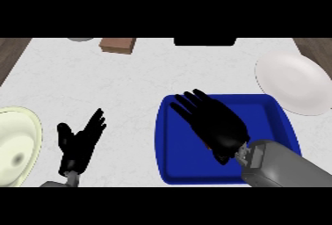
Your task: Pick the sweet potato from the tray and place it in the plate
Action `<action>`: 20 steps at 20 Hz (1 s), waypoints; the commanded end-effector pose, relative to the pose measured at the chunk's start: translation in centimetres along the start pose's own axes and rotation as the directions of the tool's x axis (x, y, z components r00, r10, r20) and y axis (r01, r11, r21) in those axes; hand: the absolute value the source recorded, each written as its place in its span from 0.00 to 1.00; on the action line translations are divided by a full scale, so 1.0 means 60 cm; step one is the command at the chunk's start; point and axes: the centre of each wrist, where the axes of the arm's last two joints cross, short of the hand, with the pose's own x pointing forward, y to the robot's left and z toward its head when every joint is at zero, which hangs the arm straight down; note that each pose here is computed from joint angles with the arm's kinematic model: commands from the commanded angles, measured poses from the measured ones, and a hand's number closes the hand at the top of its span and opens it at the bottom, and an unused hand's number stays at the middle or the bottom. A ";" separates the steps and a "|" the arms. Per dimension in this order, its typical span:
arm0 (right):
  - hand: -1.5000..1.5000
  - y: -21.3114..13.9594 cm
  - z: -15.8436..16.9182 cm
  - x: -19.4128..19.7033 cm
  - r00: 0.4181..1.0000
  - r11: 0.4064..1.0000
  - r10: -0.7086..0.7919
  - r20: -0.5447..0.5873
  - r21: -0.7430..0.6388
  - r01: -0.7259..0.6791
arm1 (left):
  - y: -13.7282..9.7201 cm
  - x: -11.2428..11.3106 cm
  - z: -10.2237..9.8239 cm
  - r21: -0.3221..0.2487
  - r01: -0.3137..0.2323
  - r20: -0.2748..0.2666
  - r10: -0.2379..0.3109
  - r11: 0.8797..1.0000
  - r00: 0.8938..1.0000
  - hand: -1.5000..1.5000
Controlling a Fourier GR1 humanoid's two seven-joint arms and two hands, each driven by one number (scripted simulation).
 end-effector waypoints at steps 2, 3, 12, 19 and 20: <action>0.00 0.016 -0.002 0.004 0.995 0.998 0.065 -0.070 0.021 -0.064 | -0.006 -0.004 0.023 -0.004 -0.009 0.002 0.009 1.000 1.000 0.50; 0.00 0.039 -0.033 0.042 0.995 0.997 0.062 -0.072 0.044 -0.059 | 0.010 0.011 -0.011 -0.012 -0.009 -0.016 0.009 1.000 1.000 0.50; 0.00 0.122 0.004 0.067 0.996 0.993 0.028 -0.081 0.118 -0.018 | -0.005 -0.027 0.012 0.020 -0.006 0.010 0.005 1.000 1.000 0.50; 0.00 0.134 -0.043 0.018 0.985 0.985 0.135 -0.109 0.125 -0.121 | 0.000 0.003 -0.012 -0.014 -0.007 0.001 0.007 1.000 1.000 0.50; 0.00 0.119 -0.018 0.015 0.981 0.984 0.143 -0.128 0.124 -0.127 | 0.017 -0.013 0.014 0.003 -0.007 -0.006 0.007 1.000 1.000 0.50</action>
